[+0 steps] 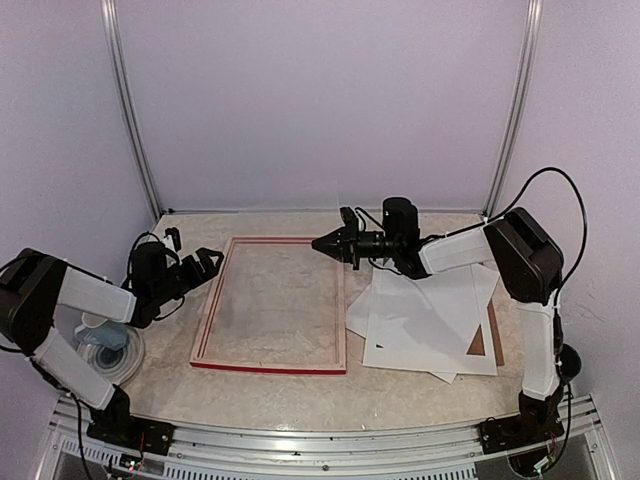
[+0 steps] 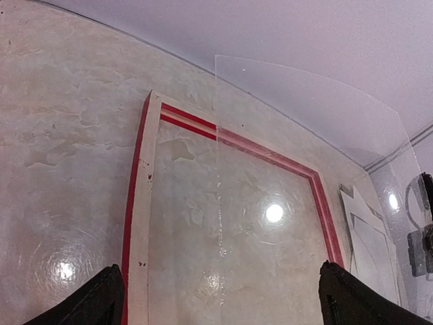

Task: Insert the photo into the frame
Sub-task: Place the glass panel at the frame body.

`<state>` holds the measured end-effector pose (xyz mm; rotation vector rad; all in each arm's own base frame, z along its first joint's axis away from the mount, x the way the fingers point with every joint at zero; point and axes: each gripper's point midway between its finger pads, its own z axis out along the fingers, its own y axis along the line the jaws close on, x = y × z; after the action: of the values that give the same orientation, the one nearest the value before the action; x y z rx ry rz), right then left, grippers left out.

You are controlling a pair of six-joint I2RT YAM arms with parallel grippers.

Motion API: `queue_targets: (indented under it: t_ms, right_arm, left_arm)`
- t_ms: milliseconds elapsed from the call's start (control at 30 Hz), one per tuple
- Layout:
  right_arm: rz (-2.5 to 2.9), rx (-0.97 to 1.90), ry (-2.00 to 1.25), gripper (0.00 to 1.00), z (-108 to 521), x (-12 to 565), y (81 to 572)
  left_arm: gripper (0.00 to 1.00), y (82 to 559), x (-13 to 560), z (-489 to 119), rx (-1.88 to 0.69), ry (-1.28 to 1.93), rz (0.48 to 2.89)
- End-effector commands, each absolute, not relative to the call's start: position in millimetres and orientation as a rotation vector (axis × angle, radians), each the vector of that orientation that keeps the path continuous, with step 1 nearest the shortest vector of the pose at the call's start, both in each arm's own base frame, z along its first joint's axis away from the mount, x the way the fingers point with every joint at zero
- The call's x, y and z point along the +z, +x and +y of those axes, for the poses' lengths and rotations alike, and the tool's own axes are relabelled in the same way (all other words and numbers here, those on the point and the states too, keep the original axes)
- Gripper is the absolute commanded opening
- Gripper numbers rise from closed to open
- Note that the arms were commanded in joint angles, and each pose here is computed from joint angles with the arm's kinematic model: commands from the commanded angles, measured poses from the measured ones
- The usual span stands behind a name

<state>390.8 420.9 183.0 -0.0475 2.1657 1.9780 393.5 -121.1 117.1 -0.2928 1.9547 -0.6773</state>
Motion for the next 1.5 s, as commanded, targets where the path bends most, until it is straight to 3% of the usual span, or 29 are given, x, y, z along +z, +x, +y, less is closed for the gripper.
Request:
queue_targets:
  t_ms: [0,267,1467]
  right_arm:
    - [2.12,2.023,-0.1,0.0,443,188,388]
    - [2.131,2.025,-0.085,0.0,458,181,385]
    - [2.204,1.917,0.032,0.0,449,112,404]
  left_arm:
    - [0.99,396,123,-131,-0.784,-0.208,1.9]
    - [0.99,394,108,-150,-0.942,-0.116,1.913]
    - [0.99,386,64,-118,-0.91,-0.368,1.968]
